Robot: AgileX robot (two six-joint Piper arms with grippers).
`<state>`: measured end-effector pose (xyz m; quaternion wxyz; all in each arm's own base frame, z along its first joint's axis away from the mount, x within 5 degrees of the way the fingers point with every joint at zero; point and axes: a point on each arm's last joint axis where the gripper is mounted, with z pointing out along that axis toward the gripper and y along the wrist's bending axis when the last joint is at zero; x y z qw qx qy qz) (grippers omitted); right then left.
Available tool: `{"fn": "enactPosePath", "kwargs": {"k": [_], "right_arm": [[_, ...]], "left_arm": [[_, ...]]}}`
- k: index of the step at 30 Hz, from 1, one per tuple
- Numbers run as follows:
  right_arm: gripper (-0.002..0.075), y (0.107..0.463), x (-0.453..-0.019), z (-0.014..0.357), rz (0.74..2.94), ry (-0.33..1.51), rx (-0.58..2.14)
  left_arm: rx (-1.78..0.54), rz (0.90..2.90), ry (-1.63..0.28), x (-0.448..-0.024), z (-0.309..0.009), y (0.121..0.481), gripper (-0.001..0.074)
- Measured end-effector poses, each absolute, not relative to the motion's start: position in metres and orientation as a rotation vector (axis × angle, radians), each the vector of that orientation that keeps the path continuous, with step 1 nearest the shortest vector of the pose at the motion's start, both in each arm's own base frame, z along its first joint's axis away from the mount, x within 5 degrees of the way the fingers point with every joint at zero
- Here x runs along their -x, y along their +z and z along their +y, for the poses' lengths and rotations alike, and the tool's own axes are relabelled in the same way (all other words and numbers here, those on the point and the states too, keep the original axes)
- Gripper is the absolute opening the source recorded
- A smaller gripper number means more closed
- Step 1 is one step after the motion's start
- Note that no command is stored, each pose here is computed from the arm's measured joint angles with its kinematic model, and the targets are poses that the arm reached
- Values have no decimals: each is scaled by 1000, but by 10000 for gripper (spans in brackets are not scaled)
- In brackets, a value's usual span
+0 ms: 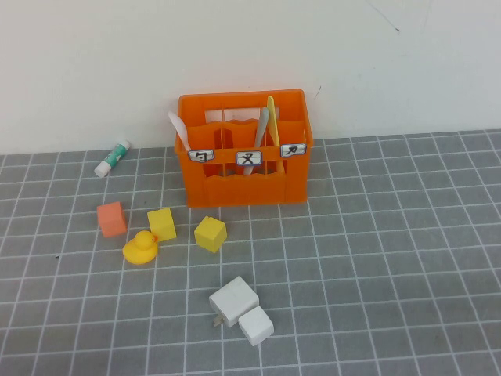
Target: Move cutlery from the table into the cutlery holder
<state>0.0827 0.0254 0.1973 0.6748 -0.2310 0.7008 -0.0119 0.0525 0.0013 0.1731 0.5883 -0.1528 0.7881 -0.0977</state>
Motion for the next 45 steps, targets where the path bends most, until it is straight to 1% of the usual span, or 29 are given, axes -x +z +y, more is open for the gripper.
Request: {"fn": "enactPosePath", "kwargs": {"k": [8, 12, 18, 22, 27, 32, 34, 45], "right_arm": [[-3, 193, -75, -3, 1679, -275, 245], [-3, 189, -70, -9, 1734, -320, 158], [-3, 184, -69, -7, 1791, -235, 87], [-3, 183, -65, -6, 1786, -227, 82], [-3, 176, -59, -8, 1839, -160, -38], [-3, 168, -52, -11, 1914, -158, -131], [-3, 169, -51, -11, 1897, -148, -154], [-3, 169, -52, -2, 1892, 34, -93]], "left_arm": [[356, 1836, -228, -53, 1, 173, -1], [356, 1836, -228, -53, 1, 173, -1], [356, 1836, -228, -53, 1, 173, -1], [356, 1836, -228, -53, 1, 173, -1], [356, 1836, -228, -53, 1, 173, -1], [356, 1836, -228, -53, 1, 173, -1], [358, 1835, -229, -53, 1, 173, -1], [358, 1835, -229, -53, 1, 173, -1]]}}
